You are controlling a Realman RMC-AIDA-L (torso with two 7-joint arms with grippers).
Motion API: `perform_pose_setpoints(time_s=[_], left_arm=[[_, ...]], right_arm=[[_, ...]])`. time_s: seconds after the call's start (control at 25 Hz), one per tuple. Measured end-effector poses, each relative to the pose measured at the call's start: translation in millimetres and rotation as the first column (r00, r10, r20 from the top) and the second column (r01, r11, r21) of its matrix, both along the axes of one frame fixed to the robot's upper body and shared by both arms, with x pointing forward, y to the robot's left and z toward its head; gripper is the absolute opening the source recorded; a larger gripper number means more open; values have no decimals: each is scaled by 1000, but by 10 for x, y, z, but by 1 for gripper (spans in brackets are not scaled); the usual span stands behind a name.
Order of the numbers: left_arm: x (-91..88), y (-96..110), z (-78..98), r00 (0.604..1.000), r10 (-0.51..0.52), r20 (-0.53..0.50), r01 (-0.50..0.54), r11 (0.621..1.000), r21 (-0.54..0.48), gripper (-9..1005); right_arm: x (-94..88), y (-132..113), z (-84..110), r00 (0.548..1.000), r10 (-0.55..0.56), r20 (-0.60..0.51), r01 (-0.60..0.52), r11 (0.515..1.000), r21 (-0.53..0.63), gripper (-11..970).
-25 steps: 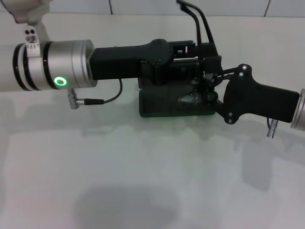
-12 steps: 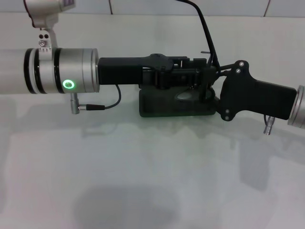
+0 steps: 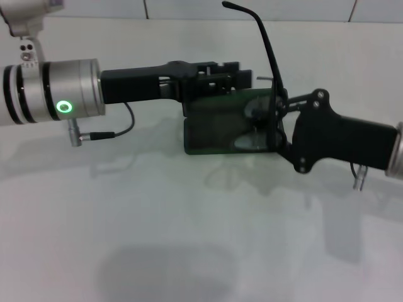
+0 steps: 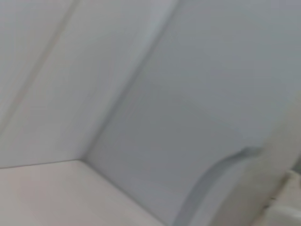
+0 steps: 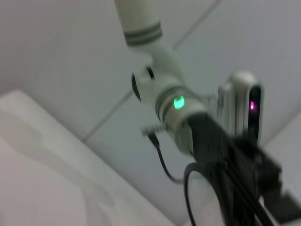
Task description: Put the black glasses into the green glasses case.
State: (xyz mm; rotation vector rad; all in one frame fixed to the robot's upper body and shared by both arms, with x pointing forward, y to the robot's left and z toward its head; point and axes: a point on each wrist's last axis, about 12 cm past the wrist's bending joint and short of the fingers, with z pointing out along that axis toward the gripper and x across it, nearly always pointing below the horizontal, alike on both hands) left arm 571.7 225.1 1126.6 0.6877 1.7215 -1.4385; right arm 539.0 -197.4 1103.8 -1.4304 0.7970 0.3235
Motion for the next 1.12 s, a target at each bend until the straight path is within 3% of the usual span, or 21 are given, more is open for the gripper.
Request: perform_pose_setpoints(time_s=[0.2,0.24,0.4,0.52,0.76,1.12], left_arm=[[88,73,-142,991,136,-6,-135,988,75,582],[103,56,-169,988,156,-1,-155,984,87,582],[82,-87,-178,991,123,60,-128,989,79,582],[28,-186,-134,992,62,111,-68,996,52,582],[-34,-235,-100,987,8,163,-13,999,29,582],[-56,-301,-96,985,-38,170,32,999,37,582]], right_arm=[[-113,8,36,996,86,-2,-86,995,46,144],[-202,73,10,988,156,-22,-154,986,64,145],[-243,302,-58,964,238,-114,-233,971,55,146],[-166,397,-121,961,205,-183,-201,979,45,147],[-113,363,-159,963,150,-222,-137,988,72,149],[-49,336,-169,961,88,-263,-66,994,90,152]])
